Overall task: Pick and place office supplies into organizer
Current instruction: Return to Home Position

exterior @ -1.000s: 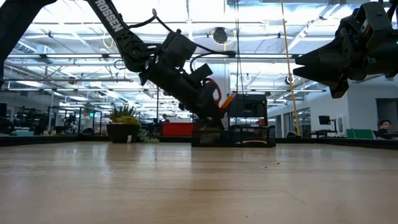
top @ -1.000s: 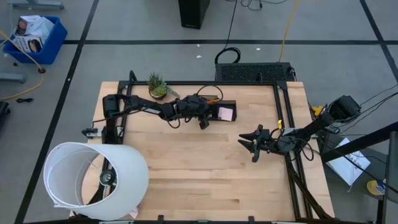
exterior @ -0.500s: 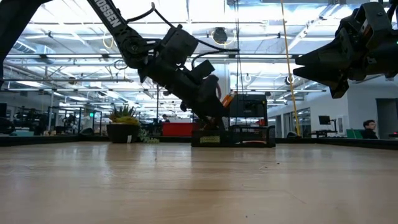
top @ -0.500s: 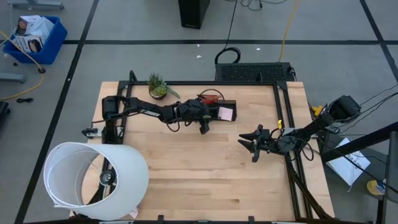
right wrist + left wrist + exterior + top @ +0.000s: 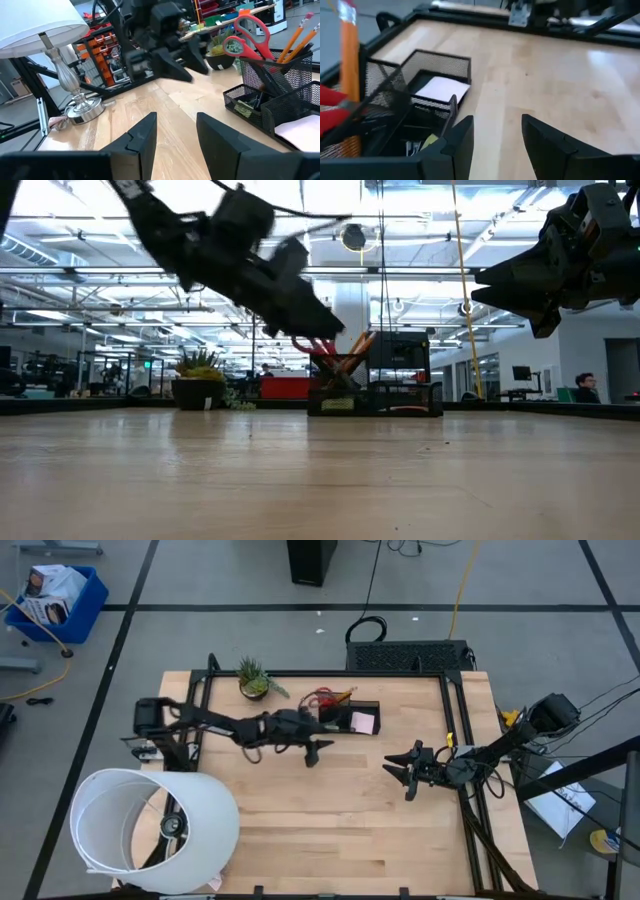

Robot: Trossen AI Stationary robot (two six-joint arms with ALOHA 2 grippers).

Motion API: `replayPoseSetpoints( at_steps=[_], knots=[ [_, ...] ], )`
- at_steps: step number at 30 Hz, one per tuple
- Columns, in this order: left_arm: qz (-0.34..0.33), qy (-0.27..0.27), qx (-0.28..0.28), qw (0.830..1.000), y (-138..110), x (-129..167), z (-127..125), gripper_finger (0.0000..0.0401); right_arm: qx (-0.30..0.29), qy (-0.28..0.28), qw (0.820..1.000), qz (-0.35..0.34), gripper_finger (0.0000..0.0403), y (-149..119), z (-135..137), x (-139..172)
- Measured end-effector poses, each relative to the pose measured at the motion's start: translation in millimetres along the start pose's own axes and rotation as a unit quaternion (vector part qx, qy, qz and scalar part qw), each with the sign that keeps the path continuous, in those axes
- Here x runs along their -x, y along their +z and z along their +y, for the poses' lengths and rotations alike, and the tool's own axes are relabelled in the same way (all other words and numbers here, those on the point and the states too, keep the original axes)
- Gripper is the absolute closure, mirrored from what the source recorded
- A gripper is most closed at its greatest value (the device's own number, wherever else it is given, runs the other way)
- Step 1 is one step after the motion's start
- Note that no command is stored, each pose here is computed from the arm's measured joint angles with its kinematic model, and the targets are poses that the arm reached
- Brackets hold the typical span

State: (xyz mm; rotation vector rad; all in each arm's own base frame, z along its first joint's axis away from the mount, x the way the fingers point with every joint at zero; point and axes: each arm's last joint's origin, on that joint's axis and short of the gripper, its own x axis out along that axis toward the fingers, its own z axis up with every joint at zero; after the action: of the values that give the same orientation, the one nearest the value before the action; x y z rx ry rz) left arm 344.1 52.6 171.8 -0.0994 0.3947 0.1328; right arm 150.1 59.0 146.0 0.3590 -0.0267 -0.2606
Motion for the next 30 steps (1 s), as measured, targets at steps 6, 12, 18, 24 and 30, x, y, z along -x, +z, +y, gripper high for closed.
replayPoseSetpoints(
  at_steps=[6, 12, 18, 24, 30],
  knots=[
    [-0.019, -0.011, 0.0, 1.0, -7, 39, -7, 0.023, 0.001, 0.0, 1.0, 0.001, 0.027, 0, 0, 0],
    [-0.077, -0.019, 0.053, 0.995, -31, 84, -6, 0.0231, 0.0, 0.0, 1.0, 0.0, 0.0271, 0, 0, 0],
    [-0.121, -0.045, 0.046, 0.991, -52, 120, -13, 0.0231, 0.0, 0.0, 1.0, 0.0, 0.027, 0, 0, 0],
    [-0.119, -0.045, 0.037, 0.991, -70, 142, -14, 0.0231, 0.035, 0.0, 0.999, 0.009, 0.0271, -2, 0, 0],
    [-0.115, -0.04, 0.031, 0.992, -95, 161, -11, 0.0231, 0.045, -0.002, 0.999, 0.007, 0.0271, -2, -1, 0]
  ],
)
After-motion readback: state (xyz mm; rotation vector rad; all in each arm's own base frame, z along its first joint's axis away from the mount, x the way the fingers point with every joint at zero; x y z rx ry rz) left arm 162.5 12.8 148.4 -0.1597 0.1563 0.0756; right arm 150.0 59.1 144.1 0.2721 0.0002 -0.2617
